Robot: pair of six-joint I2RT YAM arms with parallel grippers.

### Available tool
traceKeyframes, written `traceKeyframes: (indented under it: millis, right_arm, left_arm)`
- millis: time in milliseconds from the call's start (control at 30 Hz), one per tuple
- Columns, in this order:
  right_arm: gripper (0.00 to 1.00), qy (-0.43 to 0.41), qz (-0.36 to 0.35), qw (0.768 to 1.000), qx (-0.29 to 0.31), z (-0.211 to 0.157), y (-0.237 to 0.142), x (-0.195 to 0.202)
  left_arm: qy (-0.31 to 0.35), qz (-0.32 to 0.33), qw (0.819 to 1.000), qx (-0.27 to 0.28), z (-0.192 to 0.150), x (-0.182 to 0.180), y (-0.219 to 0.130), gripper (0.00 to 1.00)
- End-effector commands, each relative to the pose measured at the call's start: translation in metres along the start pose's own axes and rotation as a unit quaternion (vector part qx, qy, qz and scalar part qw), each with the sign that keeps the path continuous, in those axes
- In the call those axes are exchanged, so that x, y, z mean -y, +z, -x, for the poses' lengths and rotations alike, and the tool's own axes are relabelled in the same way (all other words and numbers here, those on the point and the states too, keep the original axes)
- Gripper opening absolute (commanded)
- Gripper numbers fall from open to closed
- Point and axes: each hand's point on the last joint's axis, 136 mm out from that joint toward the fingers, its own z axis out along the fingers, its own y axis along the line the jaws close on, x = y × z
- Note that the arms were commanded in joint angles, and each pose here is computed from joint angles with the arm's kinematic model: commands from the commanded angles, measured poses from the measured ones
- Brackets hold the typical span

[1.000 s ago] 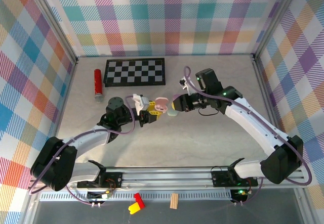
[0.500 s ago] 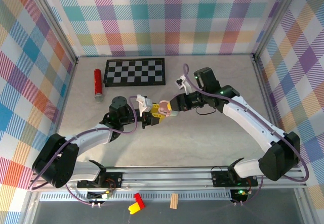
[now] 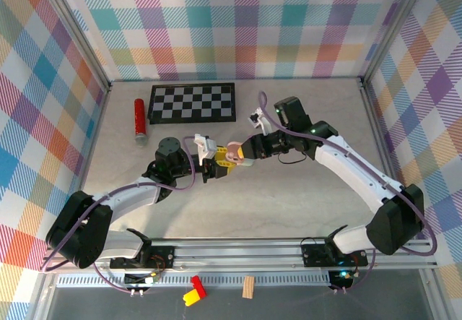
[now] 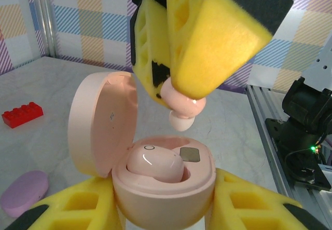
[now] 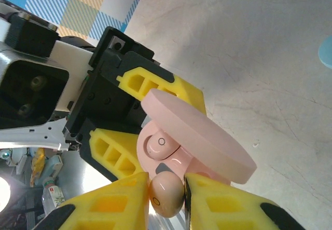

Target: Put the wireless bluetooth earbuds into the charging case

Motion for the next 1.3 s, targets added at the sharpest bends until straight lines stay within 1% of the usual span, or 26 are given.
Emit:
traceKeyframes:
  millis: [0, 400, 500, 633, 767, 900, 1033, 1133, 1267]
  right_arm:
    - [0.24, -0.009, 0.006, 1.000, -0.002, -0.001, 0.003, 0.003]
    - [0.24, 0.002, -0.009, 1.000, -0.010, -0.004, 0.009, 0.015]
    - [0.28, 0.001, -0.014, 1.000, -0.005, -0.002, 0.007, 0.014]
    - [0.28, 0.000, -0.024, 1.000, 0.004, 0.001, 0.002, 0.014]
    - [0.33, -0.004, -0.023, 1.000, 0.013, 0.003, -0.004, 0.009]
    - [0.41, -0.017, -0.027, 0.999, 0.029, 0.004, -0.016, 0.003]
    - [0.45, -0.028, -0.031, 0.998, 0.041, 0.008, -0.024, -0.003]
    - [0.50, -0.036, -0.031, 0.998, 0.045, 0.014, -0.027, -0.007]
    - [0.58, -0.050, -0.027, 0.997, 0.045, 0.028, -0.028, -0.014]
  left_arm:
    - [0.031, -0.019, 0.999, 0.031, 0.024, 0.008, 0.002, 0.35]
    - [0.030, -0.022, 0.999, 0.038, 0.027, 0.009, 0.001, 0.35]
    - [0.029, -0.023, 0.999, 0.038, 0.027, 0.010, 0.001, 0.35]
    - [0.027, -0.024, 0.999, 0.036, 0.026, 0.010, 0.001, 0.35]
    - [0.027, -0.024, 0.999, 0.035, 0.025, 0.009, 0.002, 0.35]
    - [0.027, -0.022, 0.999, 0.034, 0.023, 0.008, 0.002, 0.35]
    - [0.028, -0.024, 0.999, 0.035, 0.023, 0.008, 0.003, 0.35]
    - [0.028, -0.029, 0.999, 0.034, 0.023, 0.009, 0.003, 0.35]
    - [0.028, -0.034, 0.999, 0.033, 0.022, 0.010, 0.004, 0.35]
